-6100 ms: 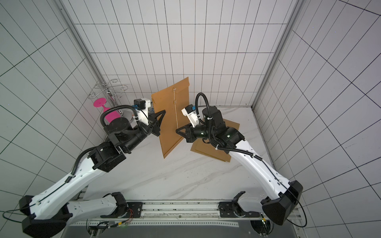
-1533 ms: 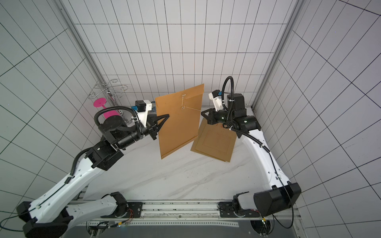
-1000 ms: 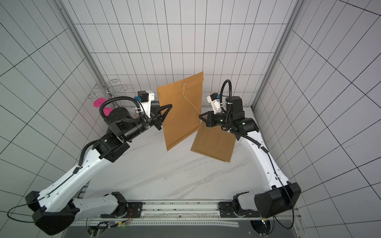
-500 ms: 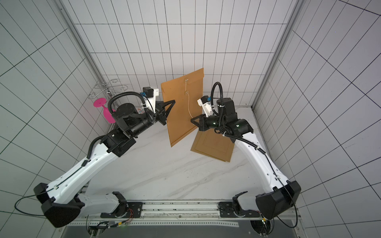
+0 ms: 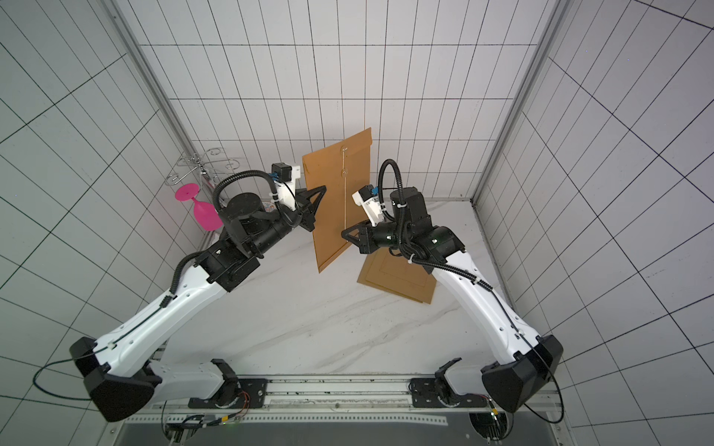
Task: Open the file bag
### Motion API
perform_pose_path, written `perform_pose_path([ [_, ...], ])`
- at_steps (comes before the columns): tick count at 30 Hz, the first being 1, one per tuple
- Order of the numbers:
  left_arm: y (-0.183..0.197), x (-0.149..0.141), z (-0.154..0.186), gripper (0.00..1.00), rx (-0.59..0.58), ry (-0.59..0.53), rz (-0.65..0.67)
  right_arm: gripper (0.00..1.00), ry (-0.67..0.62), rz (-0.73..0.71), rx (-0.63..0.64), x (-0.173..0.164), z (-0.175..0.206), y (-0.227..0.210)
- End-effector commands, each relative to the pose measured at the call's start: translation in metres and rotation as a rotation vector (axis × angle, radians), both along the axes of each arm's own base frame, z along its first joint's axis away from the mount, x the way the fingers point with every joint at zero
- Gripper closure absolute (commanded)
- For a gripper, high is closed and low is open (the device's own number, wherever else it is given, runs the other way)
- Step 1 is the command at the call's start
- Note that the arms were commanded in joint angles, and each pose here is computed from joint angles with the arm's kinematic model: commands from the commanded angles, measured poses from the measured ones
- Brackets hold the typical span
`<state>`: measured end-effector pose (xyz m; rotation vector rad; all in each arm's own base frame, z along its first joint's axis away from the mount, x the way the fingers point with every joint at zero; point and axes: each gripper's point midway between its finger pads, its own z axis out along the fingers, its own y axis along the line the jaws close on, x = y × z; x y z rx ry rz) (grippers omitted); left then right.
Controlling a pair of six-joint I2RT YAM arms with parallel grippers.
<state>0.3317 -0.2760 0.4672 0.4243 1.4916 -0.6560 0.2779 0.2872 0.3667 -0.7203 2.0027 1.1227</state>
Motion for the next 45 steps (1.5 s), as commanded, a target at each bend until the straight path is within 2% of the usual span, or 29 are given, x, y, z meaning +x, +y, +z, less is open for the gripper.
perform_pose_path([
  [1,0.003,0.005,0.007,1.0,0.003,-0.024,0.043,1.0,-0.056,0.024,0.048,-0.011,0.028,0.005],
  [23,-0.007,0.018,-0.054,1.0,0.217,0.007,0.126,1.0,-0.109,0.04,0.1,-0.019,0.066,0.006],
  [45,-0.023,0.005,-0.081,1.0,0.296,0.028,0.045,1.0,-0.16,0.021,0.114,-0.015,0.095,0.005],
])
